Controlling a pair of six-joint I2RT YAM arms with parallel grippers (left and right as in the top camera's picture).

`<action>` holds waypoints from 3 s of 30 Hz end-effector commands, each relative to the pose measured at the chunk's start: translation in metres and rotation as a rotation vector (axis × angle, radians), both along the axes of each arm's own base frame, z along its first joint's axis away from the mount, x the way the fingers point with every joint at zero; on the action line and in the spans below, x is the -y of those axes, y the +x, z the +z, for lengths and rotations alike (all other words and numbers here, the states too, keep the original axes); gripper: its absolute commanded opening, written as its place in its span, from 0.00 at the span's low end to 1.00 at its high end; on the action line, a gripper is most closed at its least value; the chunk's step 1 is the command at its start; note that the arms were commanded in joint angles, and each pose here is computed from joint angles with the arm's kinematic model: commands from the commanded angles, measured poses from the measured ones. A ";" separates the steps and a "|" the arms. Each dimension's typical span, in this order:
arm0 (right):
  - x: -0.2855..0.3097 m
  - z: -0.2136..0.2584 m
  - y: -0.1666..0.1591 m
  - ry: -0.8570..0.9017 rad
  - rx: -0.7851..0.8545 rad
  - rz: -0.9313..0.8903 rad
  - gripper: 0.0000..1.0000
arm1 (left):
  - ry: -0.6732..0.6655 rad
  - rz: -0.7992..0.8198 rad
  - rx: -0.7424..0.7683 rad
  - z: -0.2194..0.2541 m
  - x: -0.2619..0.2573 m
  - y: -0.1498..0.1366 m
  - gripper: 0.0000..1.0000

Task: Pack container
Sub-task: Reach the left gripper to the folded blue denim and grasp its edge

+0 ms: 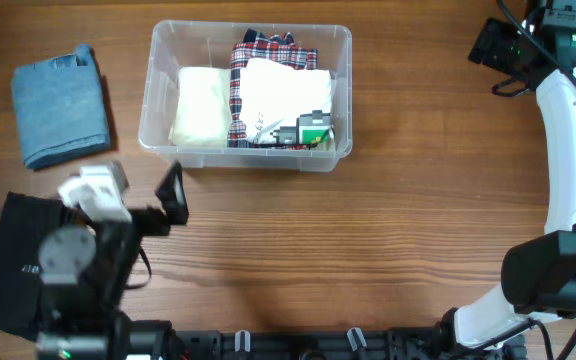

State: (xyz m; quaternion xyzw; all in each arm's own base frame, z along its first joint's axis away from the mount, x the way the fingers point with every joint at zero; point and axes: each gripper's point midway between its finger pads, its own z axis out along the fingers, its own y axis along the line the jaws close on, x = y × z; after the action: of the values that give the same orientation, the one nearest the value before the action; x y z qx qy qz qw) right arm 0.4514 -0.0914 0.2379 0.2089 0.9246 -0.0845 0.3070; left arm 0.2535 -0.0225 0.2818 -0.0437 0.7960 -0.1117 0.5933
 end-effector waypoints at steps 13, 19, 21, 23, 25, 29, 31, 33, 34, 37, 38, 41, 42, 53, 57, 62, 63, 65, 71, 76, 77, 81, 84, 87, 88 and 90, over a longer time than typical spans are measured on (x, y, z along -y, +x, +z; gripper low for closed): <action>0.002 0.001 -0.002 -0.008 -0.001 -0.013 1.00 | 0.074 0.199 -0.282 0.091 -0.078 0.120 1.00; 0.002 0.001 -0.002 -0.008 -0.001 -0.013 1.00 | -0.145 0.424 -0.468 0.023 -0.175 0.129 1.00; 0.002 0.001 -0.002 -0.008 -0.001 -0.013 1.00 | -0.243 0.435 -0.545 -0.014 -0.204 0.133 1.00; 0.002 0.001 -0.002 -0.008 -0.001 -0.013 1.00 | -0.343 0.444 -0.607 -0.049 -0.230 0.133 1.00; 0.002 0.001 -0.002 -0.008 -0.001 -0.013 1.00 | -0.426 0.467 -0.658 -0.079 -0.252 0.129 1.00; 0.002 0.001 -0.002 -0.008 0.000 -0.013 1.00 | -0.486 0.527 -0.710 -0.120 -0.287 0.121 1.00; 0.002 0.001 -0.002 -0.008 -0.001 -0.013 1.00 | -0.488 0.540 -0.702 -0.125 -0.296 0.122 1.00; 0.002 0.001 -0.002 -0.008 -0.001 -0.013 1.00 | -0.475 0.548 -0.690 -0.128 -0.301 0.125 1.00; 0.002 0.001 -0.002 -0.008 -0.001 -0.013 1.00 | -0.462 0.560 -0.686 -0.128 -0.305 0.126 1.00; 0.002 0.001 -0.002 -0.008 -0.001 -0.013 1.00 | -0.430 0.563 -0.645 -0.124 -0.313 0.133 1.00; 0.002 0.001 -0.002 -0.008 -0.001 -0.013 1.00 | -0.373 0.528 -0.634 -0.127 -0.317 0.139 1.00; 0.002 0.001 -0.002 -0.008 -0.001 -0.013 1.00 | -0.318 0.486 -0.643 -0.140 -0.320 0.145 1.00; 0.002 0.001 -0.002 -0.008 0.000 -0.013 1.00 | -0.305 0.467 -0.648 -0.148 -0.322 0.148 1.00; 0.002 0.001 -0.002 -0.008 -0.001 -0.013 1.00 | -0.323 0.236 -0.691 -0.222 -0.305 0.167 1.00; 0.002 0.001 -0.002 -0.008 -0.001 -0.013 1.00 | -0.308 0.217 -0.700 -0.238 -0.306 0.170 1.00; 0.002 0.001 -0.002 -0.008 -0.001 -0.013 1.00 | -0.313 0.224 -0.720 -0.259 -0.309 0.170 1.00; 0.002 0.001 -0.002 -0.008 -0.001 -0.013 1.00 | -0.320 0.221 -0.730 -0.265 -0.308 0.170 1.00; 0.002 0.001 -0.002 -0.008 0.000 -0.013 1.00 | -0.342 0.213 -0.762 -0.280 -0.303 0.167 1.00; 0.002 0.001 -0.002 -0.008 -0.001 -0.013 1.00 | -0.395 0.111 -0.753 -0.280 -0.268 0.183 0.99; 0.002 0.001 -0.002 -0.008 0.000 -0.013 1.00 | -0.454 -0.013 -0.720 -0.269 -0.229 0.199 0.96; 0.002 0.001 -0.002 -0.008 0.000 -0.013 1.00 | -0.462 -0.025 -0.715 -0.268 -0.226 0.200 0.94; 0.002 0.001 -0.002 -0.008 0.000 -0.013 1.00 | -0.471 -0.014 -0.733 -0.270 -0.227 0.196 0.80; 0.002 0.001 -0.002 -0.007 0.000 -0.013 1.00 | -0.472 -0.011 -0.732 -0.270 -0.229 0.195 0.67; 0.002 0.001 -0.002 -0.008 0.000 -0.013 1.00 | -0.472 -0.011 -0.732 -0.270 -0.229 0.195 0.45; 0.002 0.001 -0.002 -0.008 0.000 -0.013 1.00 | -0.472 -0.010 -0.731 -0.270 -0.229 0.195 0.40; 0.002 0.001 -0.002 -0.008 -0.001 -0.013 1.00 | -0.472 -0.005 -0.725 -0.267 -0.232 0.195 0.33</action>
State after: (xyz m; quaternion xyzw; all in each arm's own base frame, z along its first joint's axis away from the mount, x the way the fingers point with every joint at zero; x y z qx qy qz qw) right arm 0.4505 -0.0914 0.2358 0.2090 0.9255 -0.0849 0.3042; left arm 0.4498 0.2131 0.0205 -0.2154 0.9085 -0.2542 0.2521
